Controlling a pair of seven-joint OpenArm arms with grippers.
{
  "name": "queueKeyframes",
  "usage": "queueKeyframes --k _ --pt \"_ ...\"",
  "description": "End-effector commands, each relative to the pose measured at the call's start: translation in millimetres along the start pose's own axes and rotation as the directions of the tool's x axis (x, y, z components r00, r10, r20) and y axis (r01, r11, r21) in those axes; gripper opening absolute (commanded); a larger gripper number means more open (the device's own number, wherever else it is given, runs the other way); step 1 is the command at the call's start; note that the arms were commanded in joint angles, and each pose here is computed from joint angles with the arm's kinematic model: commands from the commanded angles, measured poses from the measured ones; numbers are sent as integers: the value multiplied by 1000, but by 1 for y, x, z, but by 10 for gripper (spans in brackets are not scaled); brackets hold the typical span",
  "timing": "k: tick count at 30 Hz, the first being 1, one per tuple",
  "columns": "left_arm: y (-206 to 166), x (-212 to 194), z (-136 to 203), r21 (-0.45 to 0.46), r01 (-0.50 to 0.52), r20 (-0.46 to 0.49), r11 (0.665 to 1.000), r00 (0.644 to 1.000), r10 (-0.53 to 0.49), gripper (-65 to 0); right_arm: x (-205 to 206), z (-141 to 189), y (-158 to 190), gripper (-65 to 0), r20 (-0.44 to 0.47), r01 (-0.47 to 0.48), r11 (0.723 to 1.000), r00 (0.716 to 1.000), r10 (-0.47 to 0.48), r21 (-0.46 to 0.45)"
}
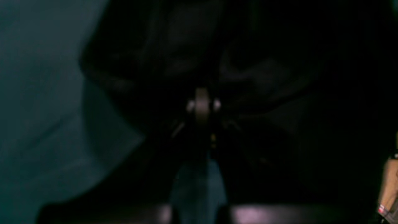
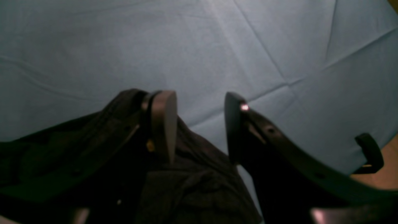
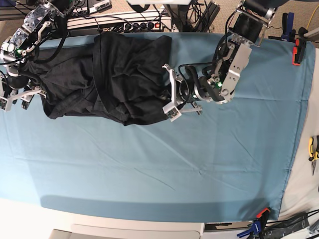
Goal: Fold the T-shirt properly
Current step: 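Move the left gripper back to the bundle's loose hem edge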
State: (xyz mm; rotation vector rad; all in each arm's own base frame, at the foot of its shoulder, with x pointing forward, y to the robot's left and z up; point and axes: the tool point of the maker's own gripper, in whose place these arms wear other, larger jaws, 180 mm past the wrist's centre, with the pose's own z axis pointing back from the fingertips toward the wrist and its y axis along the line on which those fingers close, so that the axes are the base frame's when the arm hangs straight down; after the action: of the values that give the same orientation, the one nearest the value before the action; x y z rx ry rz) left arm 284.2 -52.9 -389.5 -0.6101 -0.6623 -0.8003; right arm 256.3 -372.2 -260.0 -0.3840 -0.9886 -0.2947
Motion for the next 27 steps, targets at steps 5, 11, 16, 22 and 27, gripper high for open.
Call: queueKeyframes --k 5,11,16,22,27 --pt "14 51 5 18 50 103 999 993 -51 -650 11 -2 -3 -393 43 2 1000 999 -2 -2" --pt "22 76 9 44 90 135 995 986 -95 -650 11 -2 -3 -393 44 3 1000 999 -3 -2" --pt "21 73 8 40 85 124 996 988 -90 -650 11 -2 -3 -393 43 2 1000 999 -2 -2" --pt "30 48 8 65 106 -26 992 994 -104 -610 11 -2 -3 -393 42 2 1000 999 -2 -3" --pt "64 59 22 191 70 -32 979 997 -66 -331 11 -2 -3 -393 42 3 1000 999 -3 -2"
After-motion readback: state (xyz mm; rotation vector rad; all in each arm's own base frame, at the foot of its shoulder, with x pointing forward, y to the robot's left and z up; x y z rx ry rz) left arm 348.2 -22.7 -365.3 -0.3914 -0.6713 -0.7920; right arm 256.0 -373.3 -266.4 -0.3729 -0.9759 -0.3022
